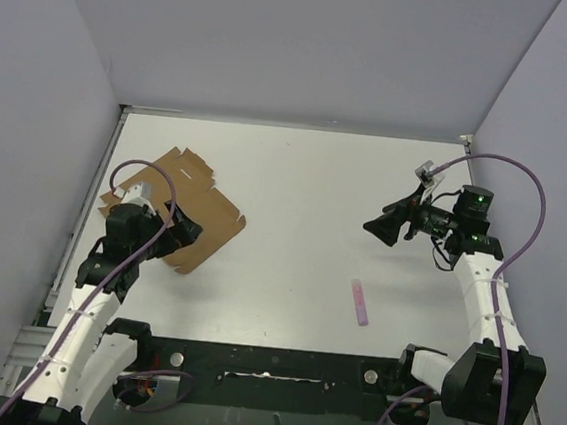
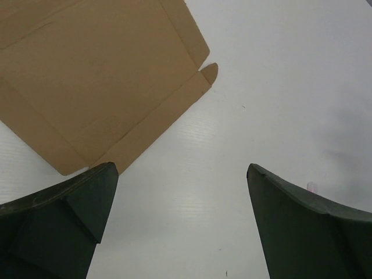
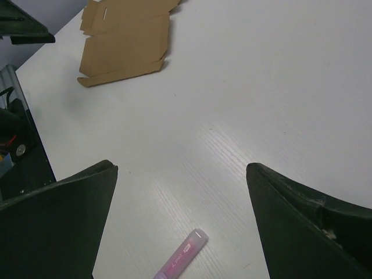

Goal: Fold the paper box

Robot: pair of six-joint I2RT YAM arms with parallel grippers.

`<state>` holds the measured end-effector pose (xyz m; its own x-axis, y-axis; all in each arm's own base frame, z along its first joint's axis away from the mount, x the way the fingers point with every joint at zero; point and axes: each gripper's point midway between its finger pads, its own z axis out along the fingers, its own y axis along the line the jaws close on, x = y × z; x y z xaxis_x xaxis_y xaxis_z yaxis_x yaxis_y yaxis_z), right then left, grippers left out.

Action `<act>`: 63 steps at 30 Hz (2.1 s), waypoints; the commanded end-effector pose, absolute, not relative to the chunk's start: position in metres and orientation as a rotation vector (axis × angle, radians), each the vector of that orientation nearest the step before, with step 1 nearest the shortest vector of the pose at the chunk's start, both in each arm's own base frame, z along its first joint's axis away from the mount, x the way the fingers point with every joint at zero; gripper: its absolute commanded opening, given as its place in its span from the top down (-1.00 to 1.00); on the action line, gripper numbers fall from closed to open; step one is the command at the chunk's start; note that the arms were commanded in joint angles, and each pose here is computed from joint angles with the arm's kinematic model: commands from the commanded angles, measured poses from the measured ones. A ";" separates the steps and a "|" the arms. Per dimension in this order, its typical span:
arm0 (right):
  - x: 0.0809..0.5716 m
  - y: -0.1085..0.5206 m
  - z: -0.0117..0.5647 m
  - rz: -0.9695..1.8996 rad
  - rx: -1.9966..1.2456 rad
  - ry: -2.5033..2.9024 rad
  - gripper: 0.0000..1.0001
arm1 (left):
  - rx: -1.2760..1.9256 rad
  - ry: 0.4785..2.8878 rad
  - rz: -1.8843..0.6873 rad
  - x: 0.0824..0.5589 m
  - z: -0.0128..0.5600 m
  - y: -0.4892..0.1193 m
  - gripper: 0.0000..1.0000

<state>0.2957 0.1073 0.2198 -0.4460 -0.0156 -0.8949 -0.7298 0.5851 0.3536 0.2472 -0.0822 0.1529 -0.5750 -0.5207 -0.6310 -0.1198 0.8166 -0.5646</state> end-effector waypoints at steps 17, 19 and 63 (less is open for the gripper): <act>0.294 0.138 0.225 0.888 -0.817 1.787 -0.96 | -1.125 1.969 -0.571 0.266 0.072 0.006 -0.67; 0.294 0.137 0.224 0.882 -0.815 1.790 -0.96 | -1.144 1.954 -0.579 0.271 0.066 0.008 -0.66; 0.309 0.151 0.155 1.244 -0.565 2.008 -0.96 | -0.289 2.232 -1.273 0.287 0.087 -0.178 1.00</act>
<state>0.3069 0.1418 0.1513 -0.6416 -0.0450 -0.7657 -0.6727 0.5127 0.5335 0.2867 -0.1591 0.0724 -0.7867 -0.5257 -0.3237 -0.0267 0.5528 -0.8329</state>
